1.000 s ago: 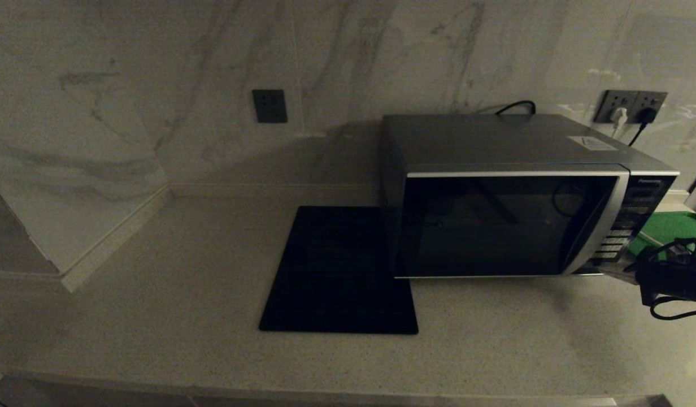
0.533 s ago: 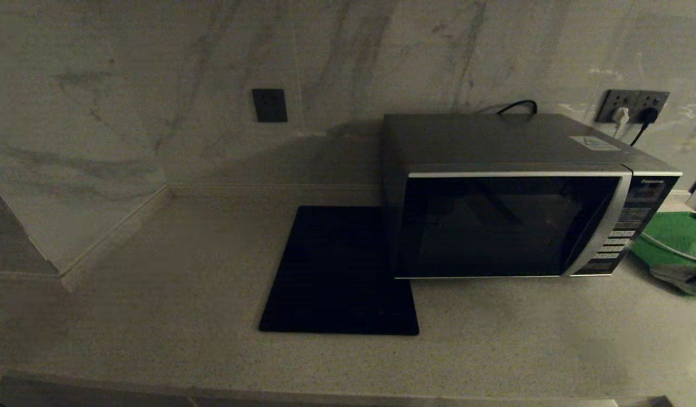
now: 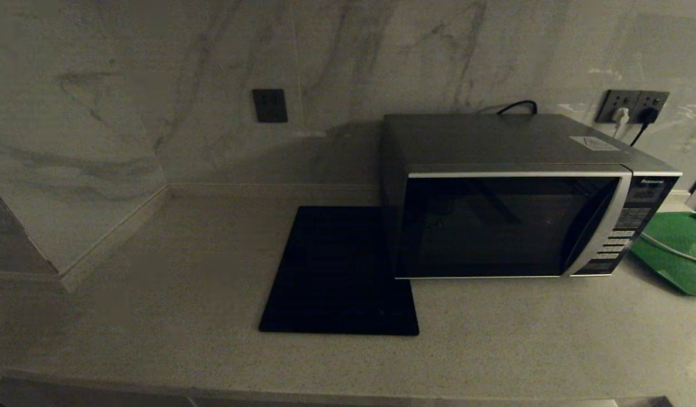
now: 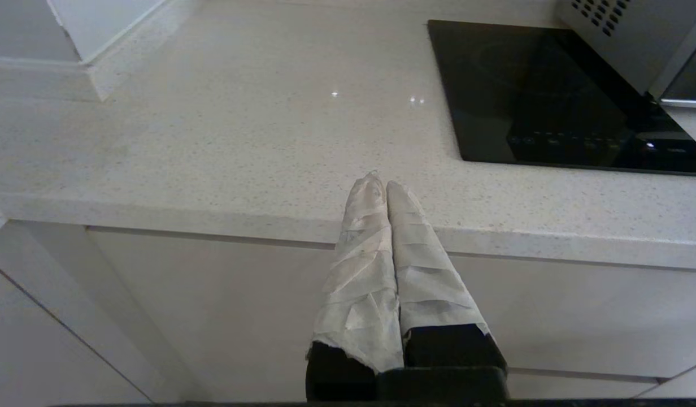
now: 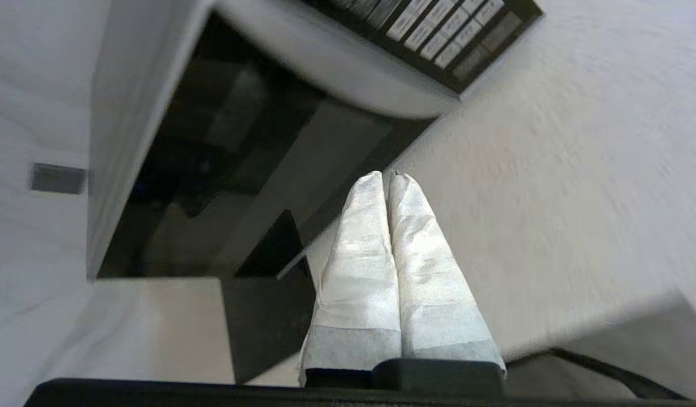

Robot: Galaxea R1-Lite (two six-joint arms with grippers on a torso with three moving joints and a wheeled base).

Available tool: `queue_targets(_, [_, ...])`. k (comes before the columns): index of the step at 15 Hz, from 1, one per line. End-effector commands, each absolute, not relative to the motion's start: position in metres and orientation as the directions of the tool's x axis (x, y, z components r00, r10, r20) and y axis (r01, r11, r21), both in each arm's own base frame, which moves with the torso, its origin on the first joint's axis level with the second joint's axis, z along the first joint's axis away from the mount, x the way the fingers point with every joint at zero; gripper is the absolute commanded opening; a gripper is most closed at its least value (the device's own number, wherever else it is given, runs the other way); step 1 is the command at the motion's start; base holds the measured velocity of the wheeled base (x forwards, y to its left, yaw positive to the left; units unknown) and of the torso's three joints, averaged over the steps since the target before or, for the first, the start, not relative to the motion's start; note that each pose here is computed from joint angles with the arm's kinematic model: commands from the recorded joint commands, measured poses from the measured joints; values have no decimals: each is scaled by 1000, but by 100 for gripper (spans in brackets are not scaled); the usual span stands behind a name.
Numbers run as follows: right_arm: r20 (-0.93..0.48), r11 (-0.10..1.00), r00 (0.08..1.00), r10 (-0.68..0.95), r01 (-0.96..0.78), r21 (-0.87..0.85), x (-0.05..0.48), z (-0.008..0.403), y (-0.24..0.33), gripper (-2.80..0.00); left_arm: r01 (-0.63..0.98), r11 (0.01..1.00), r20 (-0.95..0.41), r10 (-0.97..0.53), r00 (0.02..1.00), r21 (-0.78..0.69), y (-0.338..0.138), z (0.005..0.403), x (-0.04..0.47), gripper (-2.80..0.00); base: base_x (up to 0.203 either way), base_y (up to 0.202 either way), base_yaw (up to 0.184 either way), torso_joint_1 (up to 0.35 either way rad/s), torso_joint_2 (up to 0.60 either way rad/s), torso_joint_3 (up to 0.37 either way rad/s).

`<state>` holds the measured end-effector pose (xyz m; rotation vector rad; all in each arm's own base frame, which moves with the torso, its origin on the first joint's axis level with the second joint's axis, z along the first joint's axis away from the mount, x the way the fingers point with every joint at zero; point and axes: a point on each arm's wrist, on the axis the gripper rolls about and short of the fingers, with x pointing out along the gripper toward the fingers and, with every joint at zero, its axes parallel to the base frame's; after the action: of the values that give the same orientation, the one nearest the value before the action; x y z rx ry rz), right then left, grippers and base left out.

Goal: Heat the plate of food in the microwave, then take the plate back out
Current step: Open the microwave oven

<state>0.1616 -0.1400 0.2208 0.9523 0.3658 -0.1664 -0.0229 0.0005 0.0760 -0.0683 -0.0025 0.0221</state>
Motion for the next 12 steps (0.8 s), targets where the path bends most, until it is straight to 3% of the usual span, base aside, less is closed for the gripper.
queue_targets(1, [-393,606,919,-20,324,727,120,266,-95,-280,-23,997,2,23,1000,-69,1,76,-23,-280,0,0,0,0,0,0])
queue_targets(6, [-504,739,858,-101,404,540,94,311,-35,-280,-23,997,1,23,1000,-69,1,76,-23,-280,0,0,0,0,0,0])
queue_targets(9, [-392,813,886,-248,410,413,45,329,-10,-280,-23,997,2,23,1000,-69,1,76,-23,-280,0,0,0,0,0,0])
queue_targets(12, [-287,850,920,-268,366,379,-21,322,-2,-280,-23,997,2,23,1000,-69,1,76,-23,-280,0,0,0,0,0,0])
